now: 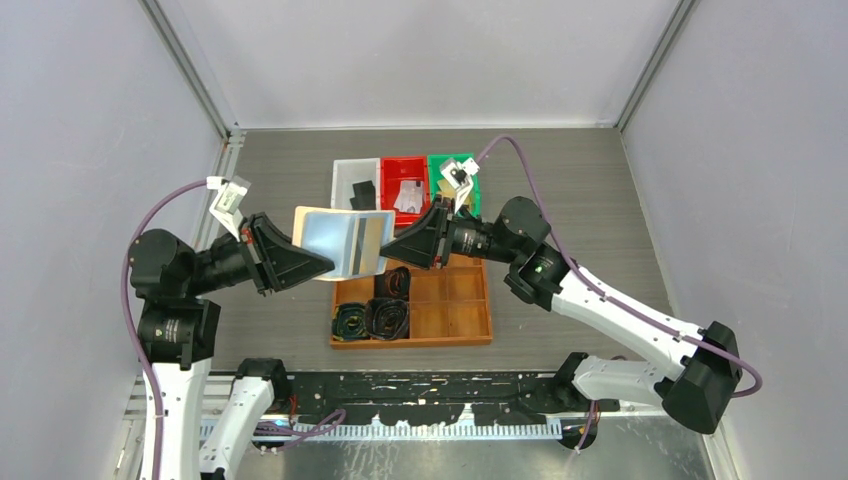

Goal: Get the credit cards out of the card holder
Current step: Remove the credit card from the card holder.

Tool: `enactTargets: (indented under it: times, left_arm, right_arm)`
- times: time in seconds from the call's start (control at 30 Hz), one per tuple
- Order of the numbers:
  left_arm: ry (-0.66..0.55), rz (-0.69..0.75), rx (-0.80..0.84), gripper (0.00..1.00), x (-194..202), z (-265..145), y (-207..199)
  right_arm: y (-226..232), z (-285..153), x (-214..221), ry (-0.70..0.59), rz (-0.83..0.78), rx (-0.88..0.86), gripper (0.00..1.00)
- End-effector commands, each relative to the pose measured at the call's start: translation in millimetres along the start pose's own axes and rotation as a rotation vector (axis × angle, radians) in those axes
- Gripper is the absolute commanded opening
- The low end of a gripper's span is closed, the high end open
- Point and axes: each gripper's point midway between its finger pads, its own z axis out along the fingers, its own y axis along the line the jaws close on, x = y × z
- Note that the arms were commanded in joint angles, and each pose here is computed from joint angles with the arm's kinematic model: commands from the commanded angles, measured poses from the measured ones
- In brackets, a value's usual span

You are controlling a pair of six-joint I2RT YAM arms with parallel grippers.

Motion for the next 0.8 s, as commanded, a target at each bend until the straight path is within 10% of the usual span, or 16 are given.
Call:
enactTargets:
  times: [0.0, 0.77]
  left_arm:
    - [-0.012, 0.07, 0.033, 0.0, -8.7, -0.8, -14.6]
    - [-0.014, 0.074, 0.05, 0.0, -15.1, -0.4, -21.6]
  right_arm:
    - [36.8, 2.6, -31.1, -0.115, -0.05, -0.131, 0.35]
    - [48.9, 7.1, -30.1, -0.158, 0.037, -0.279, 0.43]
